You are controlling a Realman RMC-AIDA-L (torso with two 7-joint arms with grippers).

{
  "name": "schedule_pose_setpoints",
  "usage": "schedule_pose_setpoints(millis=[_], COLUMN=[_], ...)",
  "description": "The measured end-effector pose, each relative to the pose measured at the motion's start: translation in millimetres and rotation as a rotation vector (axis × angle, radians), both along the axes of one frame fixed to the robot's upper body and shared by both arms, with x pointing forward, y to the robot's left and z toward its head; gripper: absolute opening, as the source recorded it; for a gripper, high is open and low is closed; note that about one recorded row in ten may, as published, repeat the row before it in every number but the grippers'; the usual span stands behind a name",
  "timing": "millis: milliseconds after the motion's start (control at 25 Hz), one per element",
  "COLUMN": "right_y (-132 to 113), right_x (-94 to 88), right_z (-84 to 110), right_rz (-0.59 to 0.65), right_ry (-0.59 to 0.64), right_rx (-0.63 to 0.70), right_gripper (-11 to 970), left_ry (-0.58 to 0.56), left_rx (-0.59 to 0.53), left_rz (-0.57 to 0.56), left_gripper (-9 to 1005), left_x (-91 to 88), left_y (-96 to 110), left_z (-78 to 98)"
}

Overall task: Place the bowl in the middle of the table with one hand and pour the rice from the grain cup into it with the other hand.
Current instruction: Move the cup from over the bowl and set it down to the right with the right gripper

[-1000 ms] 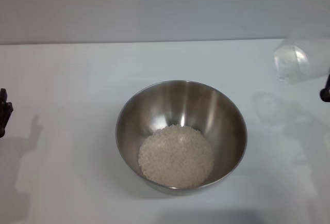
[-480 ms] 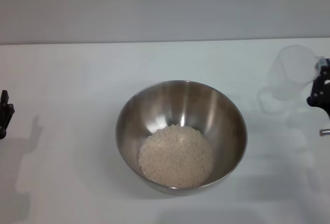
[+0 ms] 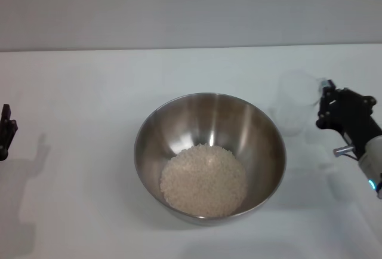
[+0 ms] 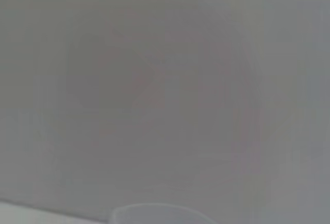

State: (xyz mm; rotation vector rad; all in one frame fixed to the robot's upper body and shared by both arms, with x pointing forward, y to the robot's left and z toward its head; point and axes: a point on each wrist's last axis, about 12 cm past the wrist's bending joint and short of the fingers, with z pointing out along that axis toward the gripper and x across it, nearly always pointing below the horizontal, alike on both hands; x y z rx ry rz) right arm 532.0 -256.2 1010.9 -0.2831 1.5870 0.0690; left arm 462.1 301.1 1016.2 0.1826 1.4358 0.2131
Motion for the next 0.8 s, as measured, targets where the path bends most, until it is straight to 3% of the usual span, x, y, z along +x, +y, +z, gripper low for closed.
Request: schedule_pose_setpoints(millis=[800], right_y=[19.9], right_x=[4.0], right_z=[-10.4], right_rz=[0.103], right_ry=[0.107], right_rx=[-0.062], right_gripper=[24], left_ry=[-0.002], left_rx=[0.001], left_rz=[-0.009], left_gripper=[832], left_x=[1.4], left_y=[-1.9], left_z=[0.5])
